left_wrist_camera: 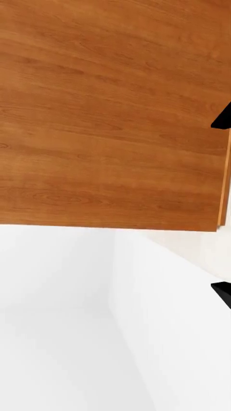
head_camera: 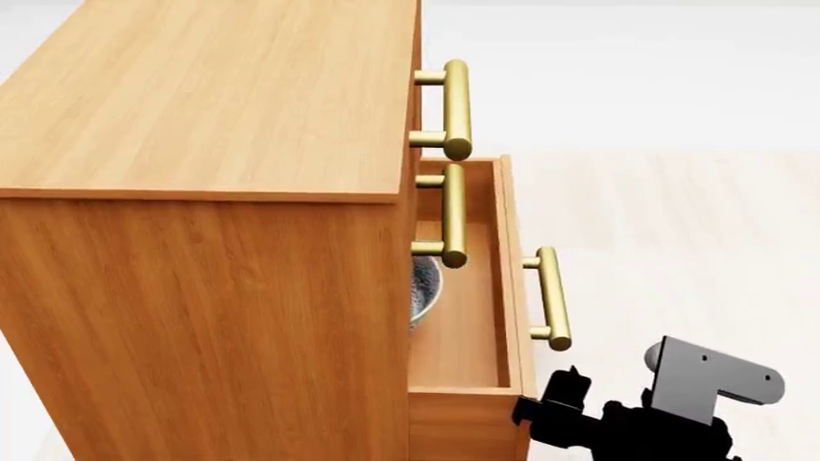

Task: Put the bowl in the bottom drawer of the cabinet and close it.

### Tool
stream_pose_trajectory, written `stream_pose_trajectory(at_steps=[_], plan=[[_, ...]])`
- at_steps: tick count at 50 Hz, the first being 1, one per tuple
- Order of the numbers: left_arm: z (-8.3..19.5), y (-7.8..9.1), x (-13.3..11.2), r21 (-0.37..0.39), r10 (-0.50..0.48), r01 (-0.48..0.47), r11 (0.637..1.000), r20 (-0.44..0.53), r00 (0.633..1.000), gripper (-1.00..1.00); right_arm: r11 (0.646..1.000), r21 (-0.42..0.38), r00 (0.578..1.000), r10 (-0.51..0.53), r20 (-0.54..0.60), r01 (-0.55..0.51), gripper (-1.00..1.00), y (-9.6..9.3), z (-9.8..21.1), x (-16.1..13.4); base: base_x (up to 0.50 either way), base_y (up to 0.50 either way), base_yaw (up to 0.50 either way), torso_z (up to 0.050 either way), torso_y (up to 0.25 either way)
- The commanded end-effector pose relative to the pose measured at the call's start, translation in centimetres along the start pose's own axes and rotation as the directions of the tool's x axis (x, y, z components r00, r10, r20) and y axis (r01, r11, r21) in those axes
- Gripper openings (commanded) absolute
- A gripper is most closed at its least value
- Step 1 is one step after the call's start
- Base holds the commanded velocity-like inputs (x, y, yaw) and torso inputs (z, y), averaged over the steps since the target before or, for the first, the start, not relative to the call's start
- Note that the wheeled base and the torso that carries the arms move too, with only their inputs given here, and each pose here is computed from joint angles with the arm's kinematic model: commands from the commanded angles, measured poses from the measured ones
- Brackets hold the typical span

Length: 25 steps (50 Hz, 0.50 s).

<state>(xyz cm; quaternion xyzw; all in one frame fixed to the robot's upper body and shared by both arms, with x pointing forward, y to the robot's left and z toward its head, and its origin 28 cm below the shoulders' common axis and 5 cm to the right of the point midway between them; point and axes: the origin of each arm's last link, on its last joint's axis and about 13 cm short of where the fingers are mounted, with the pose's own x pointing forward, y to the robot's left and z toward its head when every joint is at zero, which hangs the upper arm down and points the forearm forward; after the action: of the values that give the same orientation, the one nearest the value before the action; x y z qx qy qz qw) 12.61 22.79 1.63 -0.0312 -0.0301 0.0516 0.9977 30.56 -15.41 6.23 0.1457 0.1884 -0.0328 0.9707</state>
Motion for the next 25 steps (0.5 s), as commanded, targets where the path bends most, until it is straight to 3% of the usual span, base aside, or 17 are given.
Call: stream_pose_trajectory(at_steps=[1,25], plan=[[0.0,0.0,0.0,-0.002,0.000,0.000,1.000,0.000,1.000,1.00,0.966,-0.221,0.990,-0.128,0.053,0.136,1.00,-0.8,1.7,0.4,0.02,0.00,0.01,0.000,0.000],[0.0,0.1,-0.1,-0.003,0.001,-0.001,1.000,0.001,1.000,1.00,0.963,-0.259,0.998,-0.064,0.028,0.069,1.00,0.9,0.9,0.7,0.01,0.00,0.01,-0.001,0.000]])
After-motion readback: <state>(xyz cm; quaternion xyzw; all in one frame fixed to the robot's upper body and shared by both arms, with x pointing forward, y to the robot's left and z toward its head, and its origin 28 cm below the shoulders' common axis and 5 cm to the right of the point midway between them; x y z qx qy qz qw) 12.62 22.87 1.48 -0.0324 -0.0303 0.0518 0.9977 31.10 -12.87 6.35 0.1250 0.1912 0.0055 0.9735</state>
